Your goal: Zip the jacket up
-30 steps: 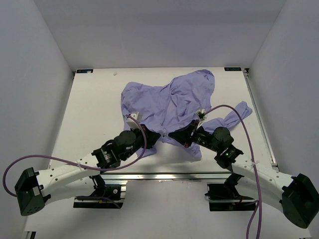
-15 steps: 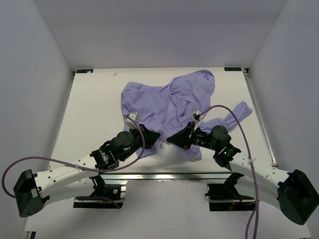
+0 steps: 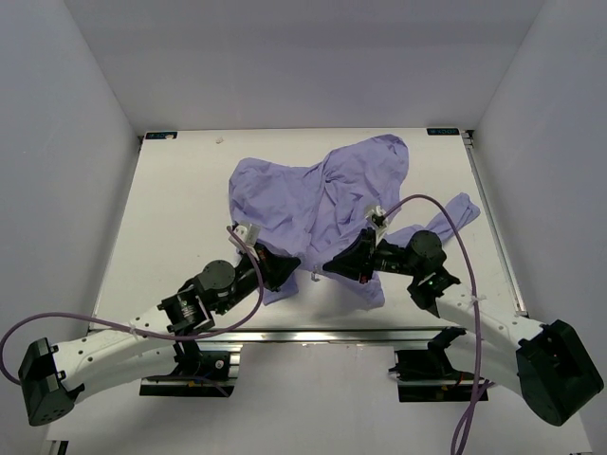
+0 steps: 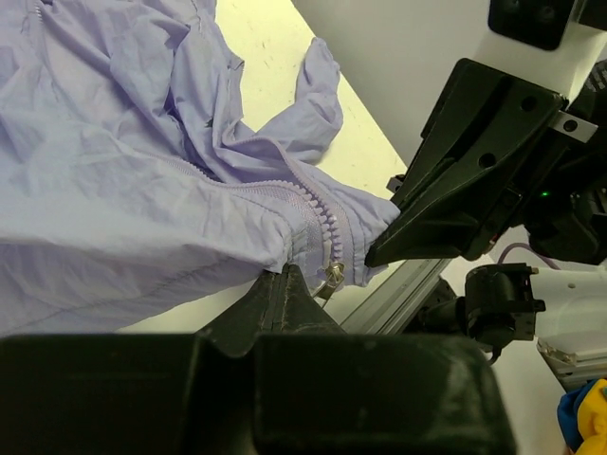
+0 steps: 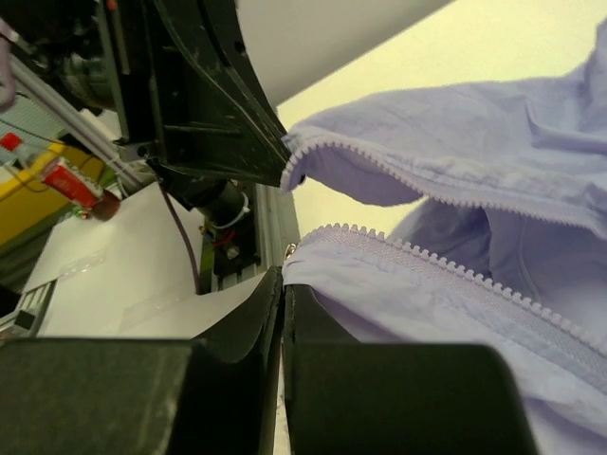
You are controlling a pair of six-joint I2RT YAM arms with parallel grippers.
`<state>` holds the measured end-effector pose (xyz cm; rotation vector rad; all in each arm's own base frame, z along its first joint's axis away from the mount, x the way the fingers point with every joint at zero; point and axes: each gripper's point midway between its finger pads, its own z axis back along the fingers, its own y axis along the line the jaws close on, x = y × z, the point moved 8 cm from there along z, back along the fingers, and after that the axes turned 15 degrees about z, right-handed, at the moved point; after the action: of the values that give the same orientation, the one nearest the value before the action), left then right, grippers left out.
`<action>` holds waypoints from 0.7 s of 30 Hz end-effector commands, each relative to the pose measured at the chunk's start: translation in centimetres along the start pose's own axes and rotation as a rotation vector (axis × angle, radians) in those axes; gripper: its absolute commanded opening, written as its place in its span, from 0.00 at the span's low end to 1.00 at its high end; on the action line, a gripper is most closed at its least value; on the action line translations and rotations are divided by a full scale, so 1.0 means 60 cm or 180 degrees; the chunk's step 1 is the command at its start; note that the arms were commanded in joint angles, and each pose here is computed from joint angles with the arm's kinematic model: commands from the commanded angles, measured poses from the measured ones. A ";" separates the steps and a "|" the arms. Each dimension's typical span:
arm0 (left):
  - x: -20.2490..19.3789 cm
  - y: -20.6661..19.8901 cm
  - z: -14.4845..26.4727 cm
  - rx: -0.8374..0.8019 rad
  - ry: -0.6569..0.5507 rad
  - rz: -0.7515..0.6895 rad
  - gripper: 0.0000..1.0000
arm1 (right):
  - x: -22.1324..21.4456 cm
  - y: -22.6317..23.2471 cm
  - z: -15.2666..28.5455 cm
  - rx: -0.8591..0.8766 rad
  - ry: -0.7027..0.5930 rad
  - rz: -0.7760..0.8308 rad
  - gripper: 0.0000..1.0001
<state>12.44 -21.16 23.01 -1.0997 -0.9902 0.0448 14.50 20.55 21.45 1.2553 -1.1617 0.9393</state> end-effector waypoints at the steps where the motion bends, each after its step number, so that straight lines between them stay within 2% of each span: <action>1: -0.001 -0.007 0.006 -0.0154 0.0019 -0.0060 0.00 | 0.046 0.008 -0.011 0.0367 -0.0231 0.0305 0.00; 21: 0.001 -0.009 -0.003 -0.0093 -0.0053 0.0136 0.00 | 0.058 0.005 -0.016 0.0346 -0.0295 0.0341 0.00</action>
<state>12.29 -21.26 22.41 -1.1094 -0.9705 0.0478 14.84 21.15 22.60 1.3276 -1.1678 0.9983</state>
